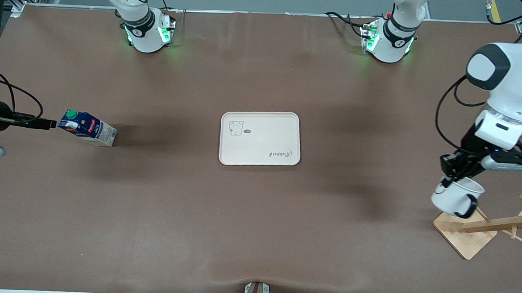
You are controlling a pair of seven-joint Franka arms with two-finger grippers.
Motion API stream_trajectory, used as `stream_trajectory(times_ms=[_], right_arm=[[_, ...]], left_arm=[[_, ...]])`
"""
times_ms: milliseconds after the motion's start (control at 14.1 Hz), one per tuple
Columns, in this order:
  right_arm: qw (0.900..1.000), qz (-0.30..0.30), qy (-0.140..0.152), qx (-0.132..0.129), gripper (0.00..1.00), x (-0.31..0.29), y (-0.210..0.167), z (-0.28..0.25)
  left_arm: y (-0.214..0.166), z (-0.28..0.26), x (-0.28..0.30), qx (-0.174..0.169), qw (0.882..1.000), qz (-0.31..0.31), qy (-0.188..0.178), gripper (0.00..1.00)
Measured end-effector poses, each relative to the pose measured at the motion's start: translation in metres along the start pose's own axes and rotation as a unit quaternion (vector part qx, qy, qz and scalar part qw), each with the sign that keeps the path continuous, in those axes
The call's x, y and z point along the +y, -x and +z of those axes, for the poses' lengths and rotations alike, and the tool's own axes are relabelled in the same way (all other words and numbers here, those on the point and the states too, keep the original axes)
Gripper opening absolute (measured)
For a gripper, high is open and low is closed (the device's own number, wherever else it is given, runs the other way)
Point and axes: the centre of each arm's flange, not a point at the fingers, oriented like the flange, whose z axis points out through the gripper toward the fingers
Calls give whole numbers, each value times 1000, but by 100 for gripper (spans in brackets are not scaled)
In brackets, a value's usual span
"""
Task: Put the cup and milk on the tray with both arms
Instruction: 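Lift the mug off the stand with the left gripper toward the tray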
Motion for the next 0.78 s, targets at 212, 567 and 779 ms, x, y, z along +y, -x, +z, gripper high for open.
stream_trajectory(times_ms=[212, 567, 779], right_arm=[[1000, -13, 2, 3, 100, -4, -9, 19], [999, -13, 1, 32, 100, 6, -13, 62], [999, -22, 0, 49, 100, 9, 2, 90]], left_arm=[[22, 8, 50, -43, 999, -22, 13, 7], [60, 13, 128, -82, 995, -54, 30, 7], [89, 26, 180, -121, 990, -63, 45, 7]])
